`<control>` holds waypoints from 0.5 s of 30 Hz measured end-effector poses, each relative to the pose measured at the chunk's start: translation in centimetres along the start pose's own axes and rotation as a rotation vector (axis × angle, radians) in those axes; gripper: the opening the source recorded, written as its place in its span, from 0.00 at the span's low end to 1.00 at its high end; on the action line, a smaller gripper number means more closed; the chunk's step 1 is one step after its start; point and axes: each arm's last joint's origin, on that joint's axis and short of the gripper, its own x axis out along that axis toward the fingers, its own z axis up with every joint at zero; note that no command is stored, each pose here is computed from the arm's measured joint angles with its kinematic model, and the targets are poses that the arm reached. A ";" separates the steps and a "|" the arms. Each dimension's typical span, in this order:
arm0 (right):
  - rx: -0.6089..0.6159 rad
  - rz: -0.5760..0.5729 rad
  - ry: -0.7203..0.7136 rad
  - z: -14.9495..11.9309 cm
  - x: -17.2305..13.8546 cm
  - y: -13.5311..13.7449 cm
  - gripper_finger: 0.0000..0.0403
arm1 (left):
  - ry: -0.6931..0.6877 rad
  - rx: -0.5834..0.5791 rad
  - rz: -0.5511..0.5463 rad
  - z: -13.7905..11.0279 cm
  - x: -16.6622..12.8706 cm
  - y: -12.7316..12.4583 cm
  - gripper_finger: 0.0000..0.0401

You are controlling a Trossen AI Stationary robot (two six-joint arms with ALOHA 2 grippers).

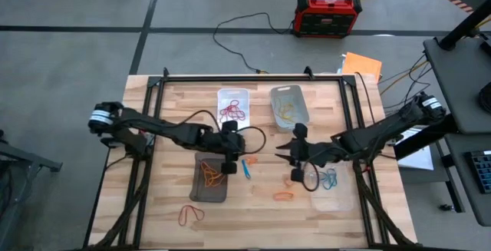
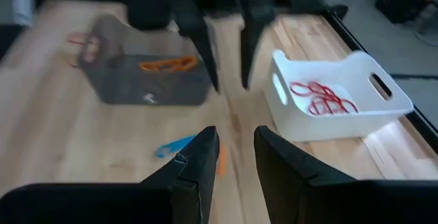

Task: Sort rubber bands into baskets
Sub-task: Put the orange rubber band into the black bin

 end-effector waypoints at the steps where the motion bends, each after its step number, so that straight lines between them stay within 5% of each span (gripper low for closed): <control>1: 0.001 0.012 -0.013 0.1 -0.4 0.1 0.23 | 0.005 0.015 -0.001 0.1 0.3 -0.1 0.30; 15: 0.022 0.098 -0.124 1.2 -2.9 1.2 0.25 | 0.092 0.127 -0.079 0.5 4.9 -1.2 0.30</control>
